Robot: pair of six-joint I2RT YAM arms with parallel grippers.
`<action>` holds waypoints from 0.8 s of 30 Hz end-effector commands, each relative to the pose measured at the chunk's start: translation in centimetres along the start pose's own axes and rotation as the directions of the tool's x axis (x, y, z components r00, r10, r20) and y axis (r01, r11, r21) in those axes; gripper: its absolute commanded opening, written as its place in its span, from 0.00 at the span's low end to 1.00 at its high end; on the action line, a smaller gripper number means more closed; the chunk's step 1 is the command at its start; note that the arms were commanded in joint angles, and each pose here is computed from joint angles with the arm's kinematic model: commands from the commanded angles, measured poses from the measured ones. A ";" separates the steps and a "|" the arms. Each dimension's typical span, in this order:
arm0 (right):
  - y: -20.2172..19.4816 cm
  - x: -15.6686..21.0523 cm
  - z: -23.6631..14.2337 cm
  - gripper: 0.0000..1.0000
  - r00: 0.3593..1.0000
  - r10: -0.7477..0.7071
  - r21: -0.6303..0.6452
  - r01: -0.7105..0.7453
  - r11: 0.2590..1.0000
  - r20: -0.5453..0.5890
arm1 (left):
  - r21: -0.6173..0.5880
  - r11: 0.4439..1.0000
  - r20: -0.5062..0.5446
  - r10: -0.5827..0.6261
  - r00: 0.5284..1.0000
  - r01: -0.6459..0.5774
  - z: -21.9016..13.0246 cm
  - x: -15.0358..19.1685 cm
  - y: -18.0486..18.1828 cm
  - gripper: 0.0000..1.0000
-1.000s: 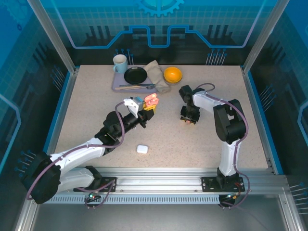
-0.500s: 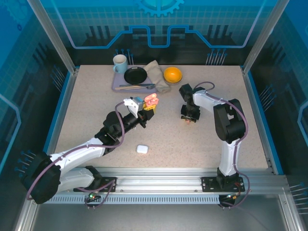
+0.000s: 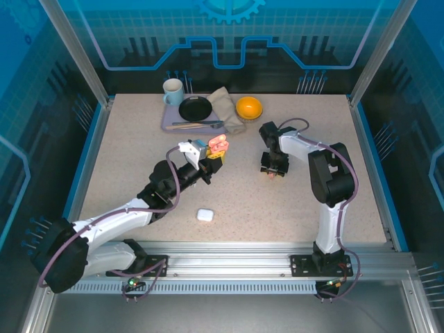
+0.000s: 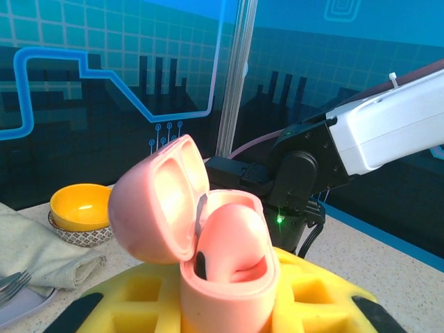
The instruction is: Insert wireless bluetooth earbuds into charging case
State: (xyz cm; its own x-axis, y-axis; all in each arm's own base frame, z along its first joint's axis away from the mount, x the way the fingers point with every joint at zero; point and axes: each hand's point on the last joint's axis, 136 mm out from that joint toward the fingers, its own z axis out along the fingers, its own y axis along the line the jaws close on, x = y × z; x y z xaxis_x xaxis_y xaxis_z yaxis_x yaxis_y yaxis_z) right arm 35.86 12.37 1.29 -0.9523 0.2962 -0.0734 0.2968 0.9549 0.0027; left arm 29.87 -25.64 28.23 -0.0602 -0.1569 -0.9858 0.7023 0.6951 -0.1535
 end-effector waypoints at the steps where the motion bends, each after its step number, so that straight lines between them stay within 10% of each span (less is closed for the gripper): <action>1: 0.5 0.2 0.2 0.43 0.999 -0.053 -0.042 0.053 0.998 -0.007 | 0.011 1.000 0.064 -0.001 0.998 0.000 0.2 -2.0 -0.1 0.00; 24: -0.4 1.3 -0.4 0.38 0.990 -0.141 0.024 0.142 0.990 -0.016 | 0.015 1.000 0.066 -0.007 0.998 0.007 0.2 -2.2 -0.2 0.00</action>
State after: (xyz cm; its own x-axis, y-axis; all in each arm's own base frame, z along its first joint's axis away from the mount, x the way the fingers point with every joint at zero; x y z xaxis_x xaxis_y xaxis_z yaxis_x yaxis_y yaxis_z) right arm 35.82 12.74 1.38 -0.9823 0.1655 -0.0872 0.1652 0.9862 0.0114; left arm 29.90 -25.66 28.19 -0.0653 -0.1609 -0.9848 0.7018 0.6942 -0.1600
